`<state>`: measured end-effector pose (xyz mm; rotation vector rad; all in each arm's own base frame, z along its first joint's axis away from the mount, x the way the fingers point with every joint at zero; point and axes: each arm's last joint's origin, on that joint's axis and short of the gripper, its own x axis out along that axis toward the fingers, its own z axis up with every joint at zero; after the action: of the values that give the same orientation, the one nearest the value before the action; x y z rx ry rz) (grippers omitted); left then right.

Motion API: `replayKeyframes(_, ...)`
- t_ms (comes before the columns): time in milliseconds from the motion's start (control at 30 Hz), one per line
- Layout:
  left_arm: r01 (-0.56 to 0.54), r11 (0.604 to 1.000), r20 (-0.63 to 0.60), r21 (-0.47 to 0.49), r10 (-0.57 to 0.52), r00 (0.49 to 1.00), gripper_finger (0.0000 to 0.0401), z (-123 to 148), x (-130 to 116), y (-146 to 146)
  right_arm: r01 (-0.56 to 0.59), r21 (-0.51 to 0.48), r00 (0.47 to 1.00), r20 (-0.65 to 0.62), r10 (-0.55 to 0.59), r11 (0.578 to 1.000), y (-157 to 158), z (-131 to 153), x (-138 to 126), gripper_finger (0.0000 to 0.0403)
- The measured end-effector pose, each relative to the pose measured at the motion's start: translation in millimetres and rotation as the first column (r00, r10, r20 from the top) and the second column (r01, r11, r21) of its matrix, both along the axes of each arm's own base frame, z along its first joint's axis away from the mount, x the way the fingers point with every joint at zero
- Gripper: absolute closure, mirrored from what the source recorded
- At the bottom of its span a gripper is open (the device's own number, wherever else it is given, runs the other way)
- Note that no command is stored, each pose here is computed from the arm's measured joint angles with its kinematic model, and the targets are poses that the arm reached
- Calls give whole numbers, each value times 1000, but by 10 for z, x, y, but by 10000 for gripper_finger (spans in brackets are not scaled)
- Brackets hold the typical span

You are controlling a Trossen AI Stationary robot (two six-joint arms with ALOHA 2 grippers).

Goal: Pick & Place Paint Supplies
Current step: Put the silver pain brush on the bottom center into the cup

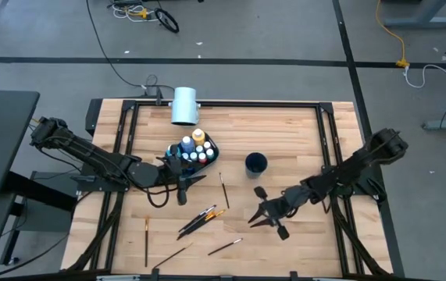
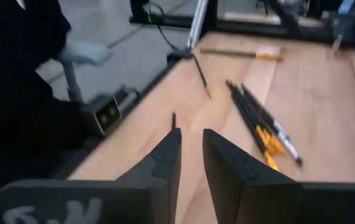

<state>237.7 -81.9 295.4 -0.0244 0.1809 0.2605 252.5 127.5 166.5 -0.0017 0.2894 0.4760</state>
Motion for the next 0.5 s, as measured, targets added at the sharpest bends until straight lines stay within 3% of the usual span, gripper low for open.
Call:
replayKeyframes(133, -3, 1000, 4, -14, 3, 1000, 230, 0, 0, 0, 19, -49, 999, -35, -21, 999, 59, -187, 66, 325)
replayKeyframes(500, 51, 998, 0, -48, -51, 999, 230, -7, 1, -20, -17, -67, 994, -108, 10, 998, 272, -628, 240, 249)
